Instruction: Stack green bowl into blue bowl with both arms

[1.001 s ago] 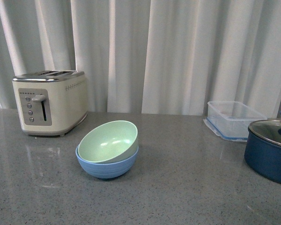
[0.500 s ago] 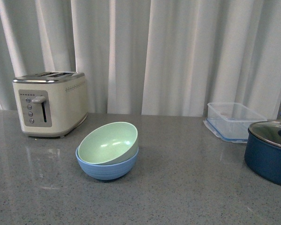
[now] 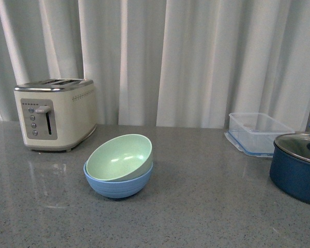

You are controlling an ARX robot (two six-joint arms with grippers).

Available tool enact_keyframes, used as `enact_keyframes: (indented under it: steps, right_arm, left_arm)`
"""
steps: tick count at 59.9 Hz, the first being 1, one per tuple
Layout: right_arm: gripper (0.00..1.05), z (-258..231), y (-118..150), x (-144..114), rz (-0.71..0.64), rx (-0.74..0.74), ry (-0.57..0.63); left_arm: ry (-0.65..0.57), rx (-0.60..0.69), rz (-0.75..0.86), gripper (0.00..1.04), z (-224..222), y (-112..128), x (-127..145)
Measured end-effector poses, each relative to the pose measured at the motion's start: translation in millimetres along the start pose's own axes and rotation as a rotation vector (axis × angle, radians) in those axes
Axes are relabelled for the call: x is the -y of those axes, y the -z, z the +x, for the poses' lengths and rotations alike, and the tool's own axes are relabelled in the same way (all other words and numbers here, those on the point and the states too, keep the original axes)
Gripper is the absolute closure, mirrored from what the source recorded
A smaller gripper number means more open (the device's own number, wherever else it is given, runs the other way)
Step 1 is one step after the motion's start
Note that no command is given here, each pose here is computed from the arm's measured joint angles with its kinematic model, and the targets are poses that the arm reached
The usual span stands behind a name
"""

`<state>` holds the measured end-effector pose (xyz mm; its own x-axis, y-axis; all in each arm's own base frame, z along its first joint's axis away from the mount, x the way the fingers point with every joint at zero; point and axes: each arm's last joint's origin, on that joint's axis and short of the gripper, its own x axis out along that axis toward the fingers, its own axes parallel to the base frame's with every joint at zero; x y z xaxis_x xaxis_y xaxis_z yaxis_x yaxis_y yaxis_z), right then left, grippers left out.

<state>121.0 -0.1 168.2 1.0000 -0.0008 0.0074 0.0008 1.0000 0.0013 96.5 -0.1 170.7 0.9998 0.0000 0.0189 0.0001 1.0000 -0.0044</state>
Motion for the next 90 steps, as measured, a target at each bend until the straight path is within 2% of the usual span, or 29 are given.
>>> enact_keyframes:
  steps: [36, 41, 49, 62, 63, 81, 90]
  right_arm:
    - [1.04, -12.7, 0.2, 0.0, 0.000, 0.001, 0.000]
    - [1.04, -19.8, 4.8, 0.0, 0.000, -0.035, -0.001]
    - [1.04, -23.3, 2.9, 0.0, -0.002, -0.005, 0.000]
    - [0.68, -23.3, 2.9, 0.0, -0.002, -0.005, -0.001]
    - [0.63, -23.3, 2.9, 0.0, -0.002, -0.005, -0.001]
    - [0.08, -23.3, 2.9, 0.0, -0.001, -0.005, -0.001]
    - [0.10, -23.3, 2.9, 0.0, -0.001, -0.005, -0.001]
  left_arm:
    - [0.000, 0.000, 0.000, 0.07, 0.0, 0.0, 0.0]
    - [0.000, 0.000, 0.000, 0.07, 0.0, 0.0, 0.0]
    - [0.000, 0.001, 0.000, 0.07, -0.1, -0.1, 0.0]
    - [0.000, 0.000, 0.000, 0.07, 0.0, 0.0, 0.0]
    - [0.000, 0.000, 0.000, 0.07, 0.0, 0.0, 0.0]
    - [0.000, 0.000, 0.000, 0.07, 0.0, 0.0, 0.0]
    - [0.000, 0.000, 0.000, 0.07, 0.0, 0.0, 0.0]
